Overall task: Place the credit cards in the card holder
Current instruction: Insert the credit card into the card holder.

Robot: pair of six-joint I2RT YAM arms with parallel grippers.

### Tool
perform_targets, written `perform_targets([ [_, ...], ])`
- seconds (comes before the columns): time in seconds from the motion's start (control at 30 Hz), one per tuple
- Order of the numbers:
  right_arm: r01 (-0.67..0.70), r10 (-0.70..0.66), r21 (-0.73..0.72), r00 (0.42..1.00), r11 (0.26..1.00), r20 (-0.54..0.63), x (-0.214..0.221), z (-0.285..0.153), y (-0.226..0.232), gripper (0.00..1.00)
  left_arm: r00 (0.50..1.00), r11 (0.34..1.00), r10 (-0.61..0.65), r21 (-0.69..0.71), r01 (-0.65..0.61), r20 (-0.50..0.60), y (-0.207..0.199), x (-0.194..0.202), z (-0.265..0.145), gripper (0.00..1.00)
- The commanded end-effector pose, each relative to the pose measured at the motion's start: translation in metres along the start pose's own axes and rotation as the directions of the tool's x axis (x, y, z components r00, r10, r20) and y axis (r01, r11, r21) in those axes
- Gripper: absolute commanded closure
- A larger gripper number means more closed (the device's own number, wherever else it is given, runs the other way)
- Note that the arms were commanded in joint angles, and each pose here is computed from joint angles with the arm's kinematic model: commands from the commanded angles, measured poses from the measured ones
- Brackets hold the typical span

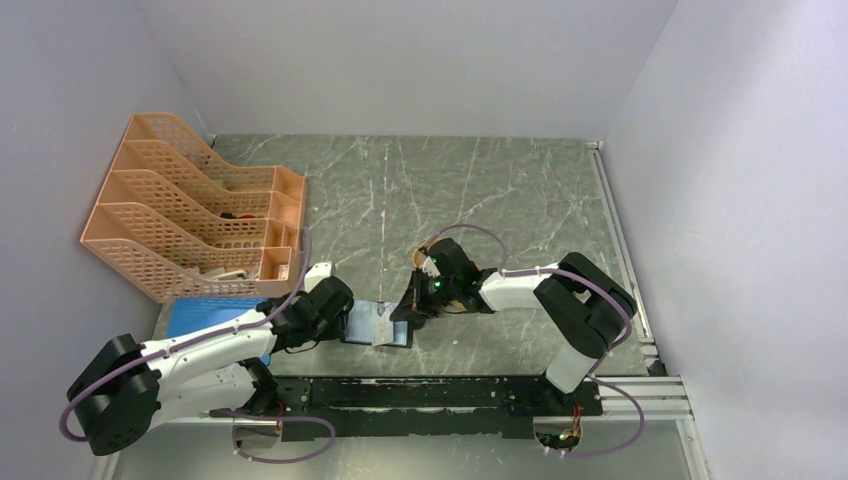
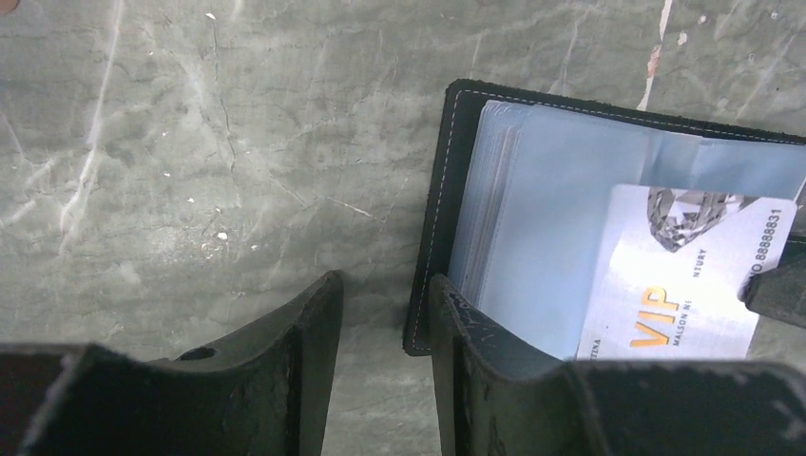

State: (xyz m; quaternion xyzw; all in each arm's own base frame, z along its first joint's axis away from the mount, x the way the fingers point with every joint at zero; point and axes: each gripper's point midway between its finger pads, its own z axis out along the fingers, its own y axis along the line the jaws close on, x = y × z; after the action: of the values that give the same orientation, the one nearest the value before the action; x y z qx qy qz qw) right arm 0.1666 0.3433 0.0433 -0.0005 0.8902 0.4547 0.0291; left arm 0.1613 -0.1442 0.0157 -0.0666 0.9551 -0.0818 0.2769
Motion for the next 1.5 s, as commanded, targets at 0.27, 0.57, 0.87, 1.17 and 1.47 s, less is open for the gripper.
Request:
perform_targets([
  [0.27, -0.008, 0.008, 0.013, 0.999, 1.0, 0.042, -0.013, 0.008, -0.008, 1.0, 0.999, 1.0, -0.017, 0.023, 0.018, -0.039, -0.002, 0.011, 0.005, 0.57],
  [0.57, -0.038, 0.035, 0.03, 0.996, 0.999, 0.079, -0.017, 0.009, -0.013, 1.0, 0.999, 0.999, -0.02, 0.031, 0.021, -0.047, -0.002, 0.014, 0.005, 0.58],
  [0.87, -0.048, 0.043, 0.041, 0.993, 0.998, 0.11, -0.021, 0.006, -0.013, 1.0, 0.999, 0.999, -0.024, 0.033, 0.025, -0.045, -0.001, 0.014, 0.004, 0.58],
  [1.17, -0.034, 0.03, 0.041, 0.995, 0.999, 0.092, -0.015, 0.012, -0.008, 1.0, 0.998, 0.998, -0.028, 0.051, 0.03, -0.056, -0.005, 0.016, 0.006, 0.58],
  [1.47, -0.023, 0.019, 0.051, 0.997, 0.998, 0.078, -0.008, 0.02, -0.001, 1.0, 0.996, 0.996, -0.04, 0.081, 0.046, -0.074, -0.009, 0.022, 0.006, 0.6],
])
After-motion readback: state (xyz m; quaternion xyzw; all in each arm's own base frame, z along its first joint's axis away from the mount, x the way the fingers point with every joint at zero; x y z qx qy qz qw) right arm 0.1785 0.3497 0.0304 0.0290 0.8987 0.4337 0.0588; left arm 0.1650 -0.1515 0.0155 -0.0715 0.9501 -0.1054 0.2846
